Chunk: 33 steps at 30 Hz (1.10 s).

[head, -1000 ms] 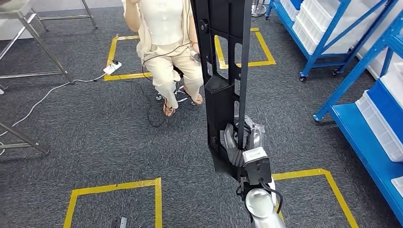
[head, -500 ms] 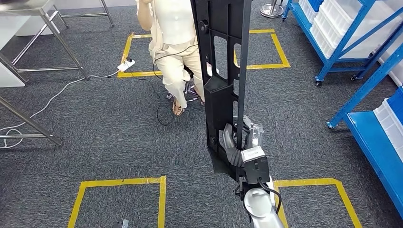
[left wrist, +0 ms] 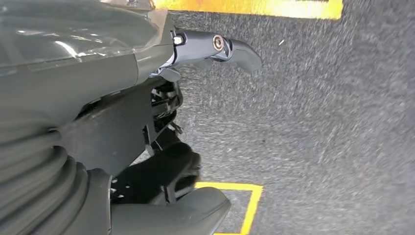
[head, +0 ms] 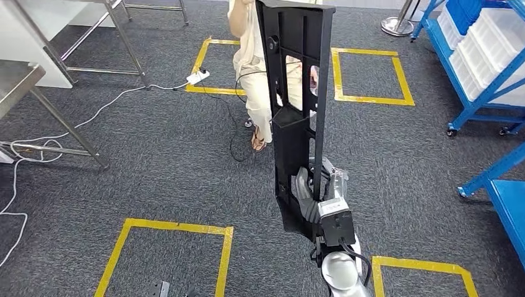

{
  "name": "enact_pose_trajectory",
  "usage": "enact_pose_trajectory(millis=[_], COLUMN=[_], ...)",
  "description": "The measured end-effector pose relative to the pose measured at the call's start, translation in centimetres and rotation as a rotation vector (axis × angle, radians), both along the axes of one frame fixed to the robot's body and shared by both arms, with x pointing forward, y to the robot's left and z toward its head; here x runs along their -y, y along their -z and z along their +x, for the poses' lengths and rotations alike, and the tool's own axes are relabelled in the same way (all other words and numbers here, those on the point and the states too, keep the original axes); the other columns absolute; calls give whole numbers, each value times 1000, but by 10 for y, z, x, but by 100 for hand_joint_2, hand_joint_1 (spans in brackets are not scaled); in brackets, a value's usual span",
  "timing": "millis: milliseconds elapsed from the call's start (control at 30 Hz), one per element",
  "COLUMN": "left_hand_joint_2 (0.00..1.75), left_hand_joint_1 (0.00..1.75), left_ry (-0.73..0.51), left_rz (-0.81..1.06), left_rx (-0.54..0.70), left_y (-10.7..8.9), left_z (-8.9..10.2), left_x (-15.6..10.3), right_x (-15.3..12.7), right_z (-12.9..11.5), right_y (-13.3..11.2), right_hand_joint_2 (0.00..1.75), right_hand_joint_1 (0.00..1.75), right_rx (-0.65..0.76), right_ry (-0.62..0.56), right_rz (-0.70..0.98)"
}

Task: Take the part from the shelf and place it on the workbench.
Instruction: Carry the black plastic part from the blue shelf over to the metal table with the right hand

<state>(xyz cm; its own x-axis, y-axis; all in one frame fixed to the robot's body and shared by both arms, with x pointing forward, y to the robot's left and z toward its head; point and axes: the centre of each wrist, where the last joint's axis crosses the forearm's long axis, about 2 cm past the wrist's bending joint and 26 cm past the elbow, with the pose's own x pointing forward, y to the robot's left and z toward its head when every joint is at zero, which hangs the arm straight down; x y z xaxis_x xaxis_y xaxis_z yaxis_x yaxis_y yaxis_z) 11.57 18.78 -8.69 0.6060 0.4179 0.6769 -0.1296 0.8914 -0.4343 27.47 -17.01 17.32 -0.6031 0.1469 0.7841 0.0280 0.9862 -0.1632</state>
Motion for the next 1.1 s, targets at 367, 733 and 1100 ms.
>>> enact_pose_trajectory(millis=[367,733,1100], left_hand_joint_2=[175,175,175], left_hand_joint_1=[0,0,0], left_ry=[5,-12,-26], left_rz=[-7,-9,-13], left_rx=[-4,3,3], left_y=[0,0,0], left_z=[0,1,-2], left_x=[1,0,0], right_x=[1,-3,-7], right_z=[-4,-2,6], right_y=[0,-2,-5], right_hand_joint_2=[175,175,175], right_hand_joint_1=[175,175,175], right_rx=[-6,-1,-5], right_ry=[12,-12,-32], right_rz=[-10,-30,-61])
